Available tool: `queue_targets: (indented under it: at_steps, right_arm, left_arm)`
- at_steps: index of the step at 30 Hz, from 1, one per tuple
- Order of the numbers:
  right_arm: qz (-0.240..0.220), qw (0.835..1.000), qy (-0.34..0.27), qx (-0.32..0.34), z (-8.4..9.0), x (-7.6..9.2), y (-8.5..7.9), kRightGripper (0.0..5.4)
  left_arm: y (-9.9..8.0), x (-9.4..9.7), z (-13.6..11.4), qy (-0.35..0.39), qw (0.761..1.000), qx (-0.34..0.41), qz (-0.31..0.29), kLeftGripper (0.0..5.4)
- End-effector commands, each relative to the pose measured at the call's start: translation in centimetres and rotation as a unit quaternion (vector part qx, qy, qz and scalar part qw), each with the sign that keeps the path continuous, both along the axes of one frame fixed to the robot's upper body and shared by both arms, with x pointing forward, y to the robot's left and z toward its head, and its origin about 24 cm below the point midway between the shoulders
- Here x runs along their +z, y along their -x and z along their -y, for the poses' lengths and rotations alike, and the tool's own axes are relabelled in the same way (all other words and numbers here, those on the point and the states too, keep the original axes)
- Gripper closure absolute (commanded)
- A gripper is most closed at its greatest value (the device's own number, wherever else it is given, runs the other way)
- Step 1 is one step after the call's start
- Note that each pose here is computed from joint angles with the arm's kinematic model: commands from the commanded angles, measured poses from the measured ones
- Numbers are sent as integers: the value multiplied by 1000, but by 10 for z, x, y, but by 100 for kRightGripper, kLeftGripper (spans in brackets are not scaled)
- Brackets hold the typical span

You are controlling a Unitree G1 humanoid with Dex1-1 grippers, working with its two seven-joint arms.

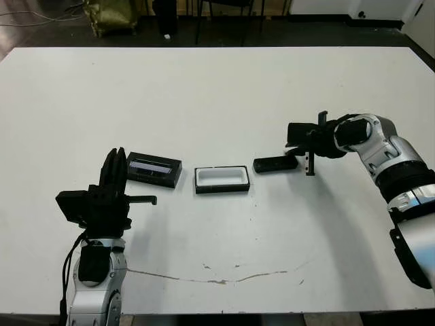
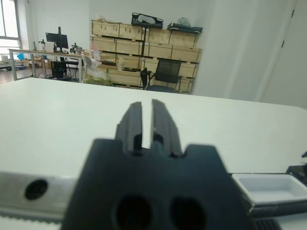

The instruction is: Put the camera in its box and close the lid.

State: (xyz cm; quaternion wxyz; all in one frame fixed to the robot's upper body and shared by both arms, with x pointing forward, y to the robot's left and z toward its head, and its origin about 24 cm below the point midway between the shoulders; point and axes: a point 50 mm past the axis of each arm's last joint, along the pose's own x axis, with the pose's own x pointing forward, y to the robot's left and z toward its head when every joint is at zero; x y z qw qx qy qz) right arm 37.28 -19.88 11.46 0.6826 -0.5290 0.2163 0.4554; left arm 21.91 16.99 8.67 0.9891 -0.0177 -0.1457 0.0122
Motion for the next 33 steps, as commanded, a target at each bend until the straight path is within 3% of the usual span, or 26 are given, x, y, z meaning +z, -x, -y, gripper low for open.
queue_targets:
  at_steps: [1, 22, 33]
  right_arm:
    - [-42, 999, -3, -11, 8, -18, 10, 540]
    - [-67, 996, -60, 24, 16, -8, 30, 540]
    - [-81, 993, -76, 32, 11, -1, 38, 540]
  left_arm:
    - [2, -6, -2, -2, 1000, 5, -19, 538]
    - [3, -7, -4, 0, 1000, 5, -17, 538]
    - [3, -7, -3, -4, 1000, 11, -21, 538]
